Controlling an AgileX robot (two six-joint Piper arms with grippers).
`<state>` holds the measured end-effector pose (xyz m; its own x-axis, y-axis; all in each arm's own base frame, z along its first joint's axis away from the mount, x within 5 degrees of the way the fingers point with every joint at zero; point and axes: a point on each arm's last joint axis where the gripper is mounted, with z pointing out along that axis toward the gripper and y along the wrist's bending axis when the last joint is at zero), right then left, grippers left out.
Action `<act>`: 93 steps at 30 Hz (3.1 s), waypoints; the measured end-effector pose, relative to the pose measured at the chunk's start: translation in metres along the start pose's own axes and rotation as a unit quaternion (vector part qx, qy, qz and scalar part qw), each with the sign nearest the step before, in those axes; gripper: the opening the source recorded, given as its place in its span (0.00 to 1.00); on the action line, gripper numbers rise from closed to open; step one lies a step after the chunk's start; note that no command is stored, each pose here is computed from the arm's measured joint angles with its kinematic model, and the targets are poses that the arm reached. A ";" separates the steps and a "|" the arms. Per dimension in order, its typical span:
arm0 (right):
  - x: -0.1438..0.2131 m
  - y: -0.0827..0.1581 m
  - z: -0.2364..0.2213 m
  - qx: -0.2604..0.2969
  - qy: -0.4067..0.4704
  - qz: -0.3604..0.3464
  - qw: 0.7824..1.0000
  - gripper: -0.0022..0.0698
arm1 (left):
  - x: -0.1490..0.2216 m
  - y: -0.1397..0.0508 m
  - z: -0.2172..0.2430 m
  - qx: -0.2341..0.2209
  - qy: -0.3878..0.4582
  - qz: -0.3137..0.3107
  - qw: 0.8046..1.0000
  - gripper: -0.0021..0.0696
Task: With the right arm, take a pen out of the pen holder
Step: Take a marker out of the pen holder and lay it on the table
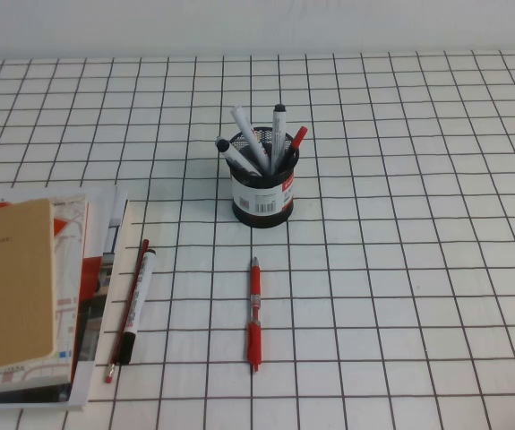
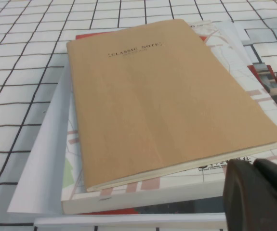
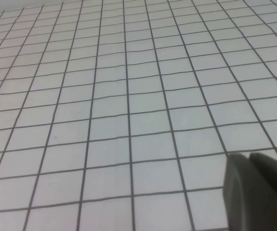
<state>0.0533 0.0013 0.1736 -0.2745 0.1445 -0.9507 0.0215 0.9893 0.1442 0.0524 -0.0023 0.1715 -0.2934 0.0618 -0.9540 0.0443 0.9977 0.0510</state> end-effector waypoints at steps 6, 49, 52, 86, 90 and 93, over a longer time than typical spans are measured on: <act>0.000 0.000 0.000 0.000 -0.001 0.000 1.000 0.01 | 0.000 0.000 0.000 0.000 0.000 0.000 1.000 0.02; -0.029 0.004 -0.005 -0.056 -0.154 0.194 0.967 0.01 | 0.000 0.000 0.000 0.000 0.000 0.000 1.000 0.02; -0.028 0.007 -0.005 -0.065 -0.127 0.213 0.967 0.01 | 0.000 0.000 0.000 0.000 0.000 0.000 1.000 0.02; -0.134 0.094 0.117 -0.165 0.229 0.023 0.959 0.01 | 0.000 0.000 0.000 0.000 0.000 0.000 1.000 0.02; -0.135 0.132 0.135 -0.208 0.200 -0.011 0.957 0.01 | 0.000 0.000 0.000 0.000 0.000 0.000 1.000 0.02; -0.133 0.158 0.148 -0.228 0.183 -0.026 0.956 0.01 | 0.000 0.000 0.000 0.000 0.000 0.000 1.000 0.02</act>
<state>0.2359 0.1411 0.2816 -0.5832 -0.0037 -0.8123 -0.4000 0.8716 0.2833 0.0524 -0.0023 0.1715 -0.2934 0.0618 -0.9540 0.0443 0.9977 0.0510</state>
